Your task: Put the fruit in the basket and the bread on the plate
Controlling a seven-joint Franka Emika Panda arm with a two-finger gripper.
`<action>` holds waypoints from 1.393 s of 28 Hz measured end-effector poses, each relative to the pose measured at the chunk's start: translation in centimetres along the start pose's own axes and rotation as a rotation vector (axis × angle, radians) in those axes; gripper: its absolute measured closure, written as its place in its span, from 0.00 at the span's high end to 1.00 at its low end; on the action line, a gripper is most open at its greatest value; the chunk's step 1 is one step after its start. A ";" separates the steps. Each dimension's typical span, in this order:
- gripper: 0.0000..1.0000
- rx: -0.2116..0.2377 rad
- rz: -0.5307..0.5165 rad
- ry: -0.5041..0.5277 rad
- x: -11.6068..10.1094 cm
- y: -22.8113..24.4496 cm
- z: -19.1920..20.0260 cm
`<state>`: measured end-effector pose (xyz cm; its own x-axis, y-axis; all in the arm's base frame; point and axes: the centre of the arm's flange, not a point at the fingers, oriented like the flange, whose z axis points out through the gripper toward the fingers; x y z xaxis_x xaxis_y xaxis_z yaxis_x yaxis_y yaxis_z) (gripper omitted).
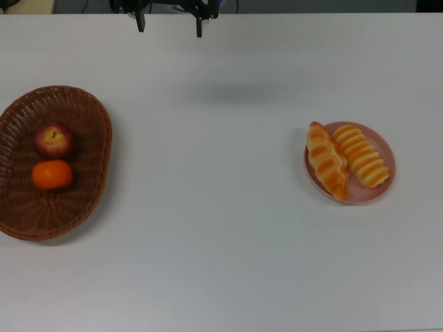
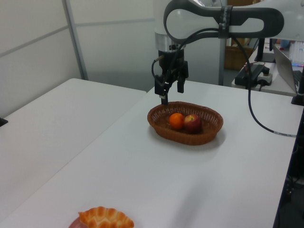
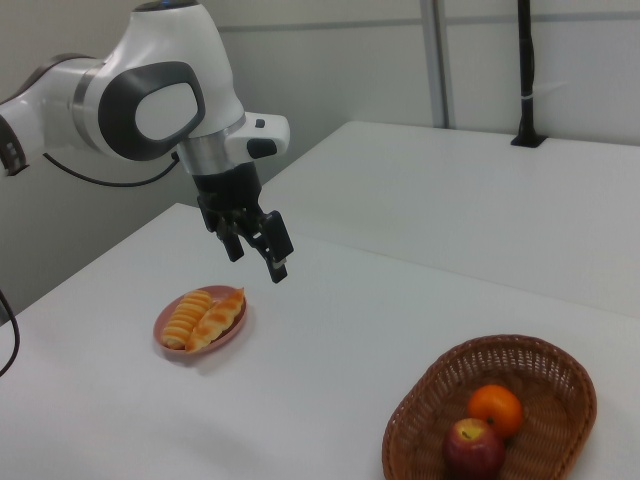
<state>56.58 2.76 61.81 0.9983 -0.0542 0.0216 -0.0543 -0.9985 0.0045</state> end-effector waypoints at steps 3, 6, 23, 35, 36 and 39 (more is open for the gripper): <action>1.00 -0.007 0.000 0.001 0.0 0.1 0.0; 1.00 -0.009 0.000 0.002 0.0 0.1 0.0; 1.00 -0.010 0.024 0.007 0.0 1.5 -0.3; 1.00 -0.010 0.024 0.006 0.0 1.5 -0.2; 1.00 -0.010 0.024 0.006 0.0 1.5 -0.2; 1.00 -0.010 0.024 0.006 0.0 1.5 -0.2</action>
<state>56.52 1.31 62.04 0.9966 -0.0778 0.0275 -0.0782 -0.9968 0.0144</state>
